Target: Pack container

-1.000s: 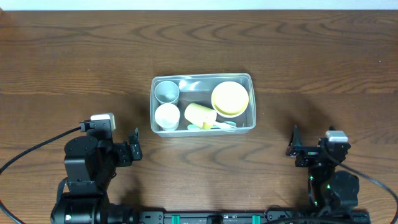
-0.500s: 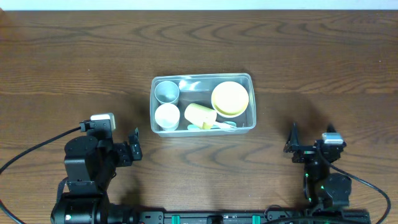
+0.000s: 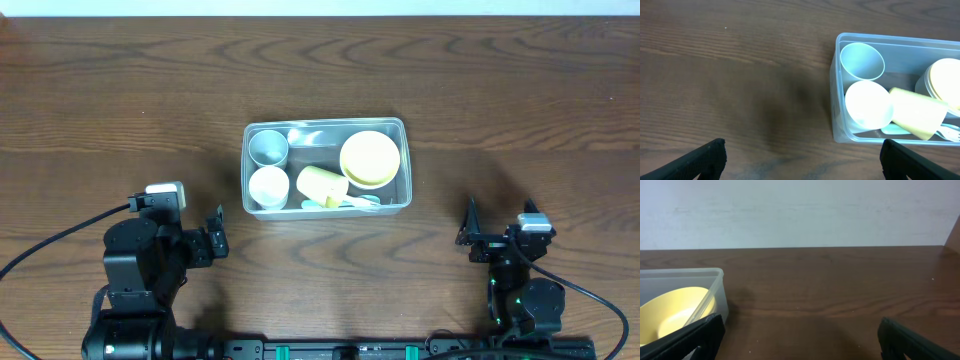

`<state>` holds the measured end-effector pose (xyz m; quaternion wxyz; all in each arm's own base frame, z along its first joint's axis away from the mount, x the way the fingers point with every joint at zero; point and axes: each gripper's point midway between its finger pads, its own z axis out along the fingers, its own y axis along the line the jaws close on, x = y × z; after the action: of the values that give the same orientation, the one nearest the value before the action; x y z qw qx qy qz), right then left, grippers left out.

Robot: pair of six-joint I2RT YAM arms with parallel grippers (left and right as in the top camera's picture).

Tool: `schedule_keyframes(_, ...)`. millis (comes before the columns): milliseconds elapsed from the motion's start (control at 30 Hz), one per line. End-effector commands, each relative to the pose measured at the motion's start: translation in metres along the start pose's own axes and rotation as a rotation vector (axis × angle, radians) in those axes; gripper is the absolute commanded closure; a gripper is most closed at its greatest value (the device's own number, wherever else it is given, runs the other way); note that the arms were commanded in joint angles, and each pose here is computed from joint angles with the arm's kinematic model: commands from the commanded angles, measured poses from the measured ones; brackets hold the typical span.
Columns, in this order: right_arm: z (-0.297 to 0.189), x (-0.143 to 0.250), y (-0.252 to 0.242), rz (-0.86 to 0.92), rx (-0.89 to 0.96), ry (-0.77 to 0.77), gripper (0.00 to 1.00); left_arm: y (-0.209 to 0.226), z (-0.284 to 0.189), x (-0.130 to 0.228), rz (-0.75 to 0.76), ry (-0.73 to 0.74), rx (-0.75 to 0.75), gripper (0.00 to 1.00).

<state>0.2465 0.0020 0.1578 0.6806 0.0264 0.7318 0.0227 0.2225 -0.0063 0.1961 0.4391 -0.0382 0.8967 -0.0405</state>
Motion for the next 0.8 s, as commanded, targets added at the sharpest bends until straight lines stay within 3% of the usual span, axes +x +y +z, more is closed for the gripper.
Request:
schedule_keyframes(0,0.000,0.001,-0.001,0.017,0.004,-0.001,0.01,0.000,0.000,-0.001,-0.015,-0.004,0.000,0.02)
schedule_keyframes(567,0.000,0.001,-0.001,0.017,0.004,-0.001,0.01,0.000,0.000,-0.001,-0.014,-0.004,-0.001,0.02)
schedule_keyframes(767,0.000,0.001,-0.001,0.017,0.004,-0.001,0.01,0.006,-0.007,0.031,-0.005,0.064,-0.023,0.02)
